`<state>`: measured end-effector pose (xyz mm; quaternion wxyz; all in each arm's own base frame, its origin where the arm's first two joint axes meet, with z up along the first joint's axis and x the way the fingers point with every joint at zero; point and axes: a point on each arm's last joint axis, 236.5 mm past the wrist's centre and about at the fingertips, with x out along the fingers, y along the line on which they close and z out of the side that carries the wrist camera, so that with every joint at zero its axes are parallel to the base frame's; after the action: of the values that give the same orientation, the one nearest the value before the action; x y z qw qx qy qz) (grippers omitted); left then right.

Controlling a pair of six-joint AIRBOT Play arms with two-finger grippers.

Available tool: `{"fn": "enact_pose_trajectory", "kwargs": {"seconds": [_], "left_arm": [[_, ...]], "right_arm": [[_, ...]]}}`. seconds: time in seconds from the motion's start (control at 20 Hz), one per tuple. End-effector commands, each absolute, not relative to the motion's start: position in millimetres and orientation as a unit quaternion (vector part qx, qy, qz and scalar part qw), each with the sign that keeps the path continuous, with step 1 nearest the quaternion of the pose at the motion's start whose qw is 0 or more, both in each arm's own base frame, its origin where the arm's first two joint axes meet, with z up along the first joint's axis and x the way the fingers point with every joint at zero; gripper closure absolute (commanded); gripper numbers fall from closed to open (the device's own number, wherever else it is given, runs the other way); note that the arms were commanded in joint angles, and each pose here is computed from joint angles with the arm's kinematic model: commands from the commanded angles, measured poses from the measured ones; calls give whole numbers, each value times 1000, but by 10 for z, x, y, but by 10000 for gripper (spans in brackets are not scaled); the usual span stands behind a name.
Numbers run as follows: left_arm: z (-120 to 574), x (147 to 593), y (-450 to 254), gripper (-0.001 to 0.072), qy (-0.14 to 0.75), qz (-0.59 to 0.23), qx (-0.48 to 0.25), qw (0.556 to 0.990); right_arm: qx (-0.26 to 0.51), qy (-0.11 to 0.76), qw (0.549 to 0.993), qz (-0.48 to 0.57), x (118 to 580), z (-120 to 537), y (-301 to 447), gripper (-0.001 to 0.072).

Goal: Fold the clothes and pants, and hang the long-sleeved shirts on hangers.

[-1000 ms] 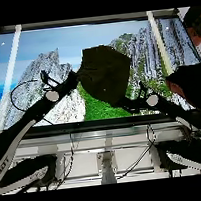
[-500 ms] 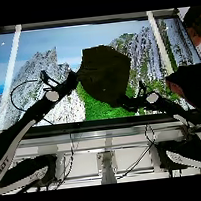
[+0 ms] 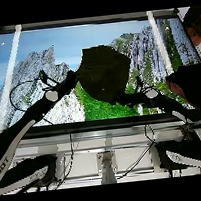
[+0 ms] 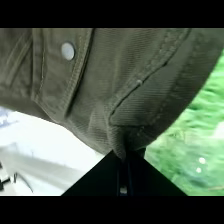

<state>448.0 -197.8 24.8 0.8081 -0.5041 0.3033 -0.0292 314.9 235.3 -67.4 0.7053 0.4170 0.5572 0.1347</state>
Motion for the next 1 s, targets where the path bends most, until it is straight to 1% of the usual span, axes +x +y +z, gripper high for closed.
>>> {"fn": "enact_pose_trajectory", "kwargs": {"seconds": [0.0, 0.05, 0.15, 0.25, 0.4, 0.5, 0.6, 0.65, 0.8, 0.95], "left_arm": [[734, 4681, -1720, 687, 214, -42, -463, 859], [989, 4708, -1697, 688, 187, -64, -434, 879], [1433, 4687, -1689, 687, 145, -94, -408, 896], [1794, 4630, -1680, 687, 110, -112, -411, 898], [2164, 4529, -1825, 687, 85, -143, -418, 893], [2322, 4449, -2032, 687, 73, -167, -421, 889], [2514, 4383, -2129, 687, 36, -180, -425, 886], [2588, 4354, -2159, 687, 23, -185, -429, 884], [2627, 4279, -2302, 688, 26, -201, -429, 880], [2590, 4276, -2341, 689, 32, -202, -428, 880]], "right_arm": [[388, 571, 698, 189, 3000, -448, 2477, 696], [380, 571, 698, 205, 2953, -334, 2483, 696], [362, 558, 706, 243, 2920, 14, 2429, 696], [347, 531, 726, 267, 3052, 477, 2253, 697], [323, 473, 772, 277, 3446, 1207, 1912, 698], [306, 424, 803, 286, 3689, 1705, 1796, 698], [278, 389, 826, 298, 3849, 2118, 1758, 698], [267, 374, 833, 309, 3914, 2322, 1771, 698], [247, 332, 849, 329, 4139, 2809, 1796, 698], [240, 310, 856, 337, 4330, 3053, 1809, 698]]}}
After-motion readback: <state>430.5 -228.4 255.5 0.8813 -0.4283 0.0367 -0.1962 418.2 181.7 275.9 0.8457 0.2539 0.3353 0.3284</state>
